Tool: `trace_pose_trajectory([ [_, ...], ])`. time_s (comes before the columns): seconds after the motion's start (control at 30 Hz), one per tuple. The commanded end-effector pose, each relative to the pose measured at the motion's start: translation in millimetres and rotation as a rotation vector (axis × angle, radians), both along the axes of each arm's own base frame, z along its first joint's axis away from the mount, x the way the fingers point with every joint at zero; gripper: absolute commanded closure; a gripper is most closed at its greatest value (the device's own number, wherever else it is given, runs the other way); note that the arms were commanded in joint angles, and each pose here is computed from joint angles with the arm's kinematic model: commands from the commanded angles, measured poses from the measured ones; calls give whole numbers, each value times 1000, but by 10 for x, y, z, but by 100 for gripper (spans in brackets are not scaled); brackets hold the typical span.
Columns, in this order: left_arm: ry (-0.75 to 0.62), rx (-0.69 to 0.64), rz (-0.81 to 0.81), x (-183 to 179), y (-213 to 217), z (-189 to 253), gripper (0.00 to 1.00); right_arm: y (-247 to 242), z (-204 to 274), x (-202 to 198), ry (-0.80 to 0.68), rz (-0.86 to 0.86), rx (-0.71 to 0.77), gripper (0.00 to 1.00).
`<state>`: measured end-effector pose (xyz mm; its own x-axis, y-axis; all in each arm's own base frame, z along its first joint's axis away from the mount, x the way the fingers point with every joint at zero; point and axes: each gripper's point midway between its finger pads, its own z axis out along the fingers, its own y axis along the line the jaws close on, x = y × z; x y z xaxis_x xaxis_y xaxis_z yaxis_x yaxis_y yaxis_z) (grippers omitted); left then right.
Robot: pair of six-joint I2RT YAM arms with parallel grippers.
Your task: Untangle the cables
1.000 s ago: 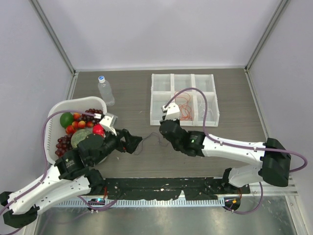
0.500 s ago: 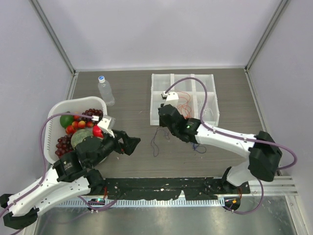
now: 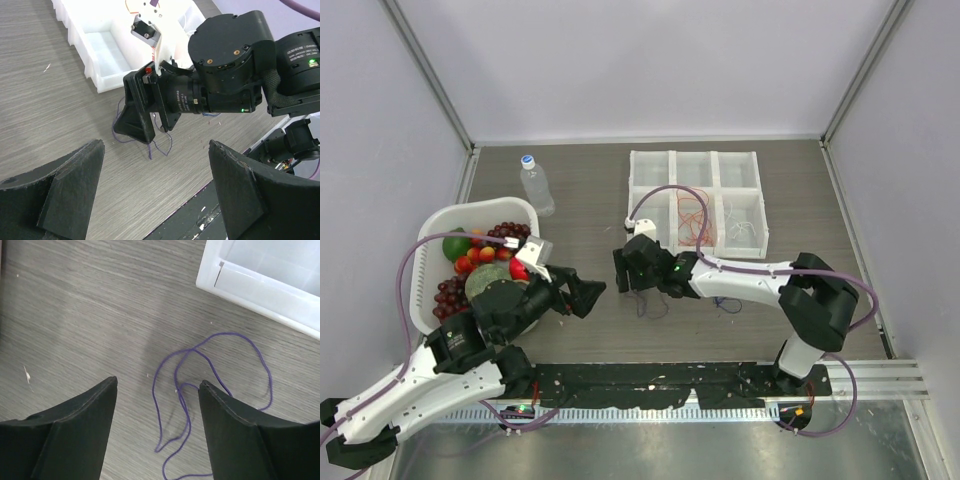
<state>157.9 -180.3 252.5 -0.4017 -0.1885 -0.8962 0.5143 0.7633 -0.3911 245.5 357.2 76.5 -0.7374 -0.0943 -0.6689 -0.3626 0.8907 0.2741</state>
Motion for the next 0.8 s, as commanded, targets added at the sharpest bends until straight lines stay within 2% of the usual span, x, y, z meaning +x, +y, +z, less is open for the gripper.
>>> trace_pose_trajectory([
  [0.0, 2, -29, -10, 1, -47, 52, 11, -170, 258, -22, -71, 39, -52, 27],
  [0.23, 9, -26, -18, 9, -93, 44, 11, -340, 131, -218, -75, 110, -99, 24],
  [0.37, 13, -22, -27, 11, -123, 40, 11, -456, 154, -163, -145, 74, -94, 22],
  [0.4, 17, -21, -34, 5, -141, 37, 11, -426, 214, -114, -179, 70, -55, 18],
  [0.5, 26, -21, -51, -9, -181, 43, 11, -501, 148, -43, -161, 102, 37, 16],
  [0.53, 29, -17, -54, -11, -187, 40, 11, -389, 229, -55, -169, 155, 112, 16],
  [0.57, 31, -15, -57, -15, -192, 39, 11, -456, 154, -39, -157, 162, 121, 16],
  [0.6, 33, -13, -59, -15, -196, 36, 11, -337, 204, -118, -150, 249, 181, 16],
  [0.77, 41, -25, -56, -25, -187, 27, 11, -153, 152, -226, -104, 371, 225, 16],
])
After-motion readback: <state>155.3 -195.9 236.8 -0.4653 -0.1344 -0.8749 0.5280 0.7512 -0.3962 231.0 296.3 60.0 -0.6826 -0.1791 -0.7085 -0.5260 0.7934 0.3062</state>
